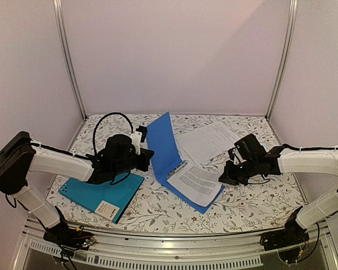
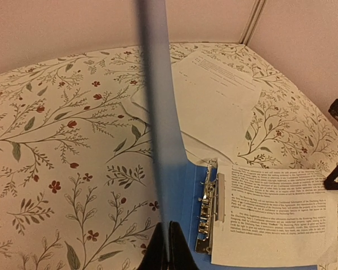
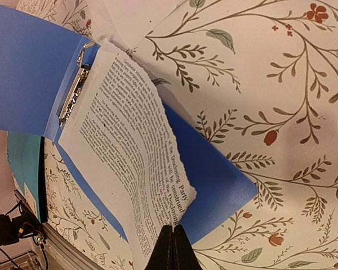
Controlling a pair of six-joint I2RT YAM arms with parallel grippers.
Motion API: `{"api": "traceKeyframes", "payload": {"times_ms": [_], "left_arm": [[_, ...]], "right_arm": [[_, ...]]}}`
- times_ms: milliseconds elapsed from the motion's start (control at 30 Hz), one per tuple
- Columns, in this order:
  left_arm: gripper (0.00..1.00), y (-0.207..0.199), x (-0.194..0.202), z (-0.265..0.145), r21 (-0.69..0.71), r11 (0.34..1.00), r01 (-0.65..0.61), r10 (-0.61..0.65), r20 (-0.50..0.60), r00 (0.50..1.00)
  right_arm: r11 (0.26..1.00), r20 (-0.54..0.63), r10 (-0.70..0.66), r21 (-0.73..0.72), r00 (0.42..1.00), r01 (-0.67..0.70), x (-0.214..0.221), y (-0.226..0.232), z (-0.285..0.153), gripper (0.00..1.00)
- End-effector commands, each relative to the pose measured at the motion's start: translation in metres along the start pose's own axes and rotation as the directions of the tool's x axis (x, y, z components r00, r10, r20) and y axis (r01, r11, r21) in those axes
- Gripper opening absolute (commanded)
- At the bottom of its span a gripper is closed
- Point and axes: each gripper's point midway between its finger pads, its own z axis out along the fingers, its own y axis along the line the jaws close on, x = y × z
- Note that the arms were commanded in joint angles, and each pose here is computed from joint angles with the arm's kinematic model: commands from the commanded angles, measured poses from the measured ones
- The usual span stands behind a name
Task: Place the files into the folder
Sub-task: Insert the spring clip onto the folder.
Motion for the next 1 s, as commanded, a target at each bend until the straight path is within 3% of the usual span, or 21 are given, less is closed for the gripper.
{"api": "traceKeyframes", "payload": {"times_ms": [0,967], "left_arm": [[0.0,-0.007,0.0092,-0.0018,0.018,0.999,-0.032,0.033,-0.023,0.999],[0.0,-0.0119,0.0074,-0.0013,0.025,0.998,-0.049,0.049,-0.022,0.999]], "right_arm": [[1.0,0.002,-0.02,-0.012,1.0,0.02,-0.0034,0.0056,0.0056,0.02],[0.998,-0.041,-0.049,-0.027,0.998,0.048,0.002,0.0086,0.0152,0.06]]}}
